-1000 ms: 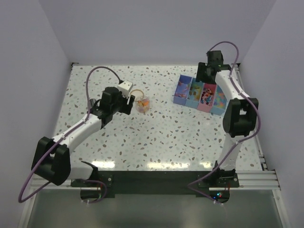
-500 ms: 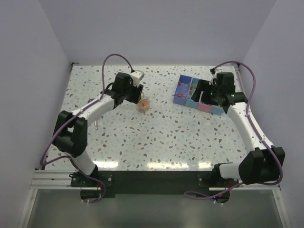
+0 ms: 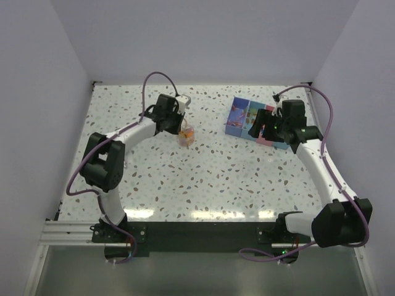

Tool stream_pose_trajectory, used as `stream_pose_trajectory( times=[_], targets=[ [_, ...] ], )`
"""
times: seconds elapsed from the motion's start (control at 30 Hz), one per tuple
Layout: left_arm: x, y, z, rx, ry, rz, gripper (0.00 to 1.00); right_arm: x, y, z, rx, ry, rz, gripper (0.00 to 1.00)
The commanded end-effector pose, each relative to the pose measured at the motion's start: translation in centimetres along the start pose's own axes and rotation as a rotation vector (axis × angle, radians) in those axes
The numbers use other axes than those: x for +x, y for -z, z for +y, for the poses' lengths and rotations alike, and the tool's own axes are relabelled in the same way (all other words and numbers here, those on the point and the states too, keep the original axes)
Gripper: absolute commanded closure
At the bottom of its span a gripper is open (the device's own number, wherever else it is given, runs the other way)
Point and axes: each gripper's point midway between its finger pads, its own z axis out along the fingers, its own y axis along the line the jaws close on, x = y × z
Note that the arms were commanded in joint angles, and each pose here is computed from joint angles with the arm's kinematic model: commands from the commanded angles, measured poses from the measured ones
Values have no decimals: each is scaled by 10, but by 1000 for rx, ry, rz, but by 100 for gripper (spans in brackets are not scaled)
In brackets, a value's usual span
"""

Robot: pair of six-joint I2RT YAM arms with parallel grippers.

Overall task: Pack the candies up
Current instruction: Move the packing bottle to the center of the board.

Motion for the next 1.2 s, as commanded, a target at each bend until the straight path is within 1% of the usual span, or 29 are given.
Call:
stream_pose_trajectory(
  times=[0.0,0.07,0.1,0.13,0.2,0.23,0.3,0.5,0.57,0.67,0.7,0.73,0.8,0.9,1.03,1.1,1.17],
  targets=[
    [-5,4,-6,15,-11,-15,83,-6,5,9,-49,25,-32,22],
    [1,4,-6,7,-8,-4,83,-6,3,9,-55,24,-29,22],
    [2,5,-1,-21,-6,0,82,-5,2,10,-62,22,-26,22],
    [3,6,3,-46,3,0,78,-6,2,11,-68,21,-27,22],
    [-1,14,13,-105,5,-24,76,-7,0,12,-75,22,-28,22],
    [-6,16,14,-116,6,-51,73,-7,0,13,-78,22,-28,23],
    [-17,25,18,-139,11,-90,71,-6,-1,13,-82,23,-24,23],
    [-45,50,15,-136,19,-198,64,-5,-3,13,-82,25,-18,23],
    [-44,53,17,-147,21,-204,62,-5,-3,13,-82,27,-18,23],
    [-34,41,24,-183,17,-155,62,-4,-4,13,-84,28,-14,23],
    [-27,37,26,-189,16,-121,62,-4,-4,13,-85,26,-12,23],
    [-28,34,27,-190,12,-115,62,-4,-4,13,-85,27,-12,23],
    [-17,23,25,-175,9,-70,62,-3,-5,12,-84,30,-10,23],
    [-12,14,19,-136,5,-46,62,-3,-6,12,-82,31,-9,23],
    [-1,4,18,-127,6,-10,62,-1,-7,11,-79,31,-3,23],
    [4,0,19,-131,4,10,63,-1,-7,11,-82,33,-4,23],
    [4,-2,20,-134,4,14,69,1,-7,11,-82,33,1,23]
  ],
)
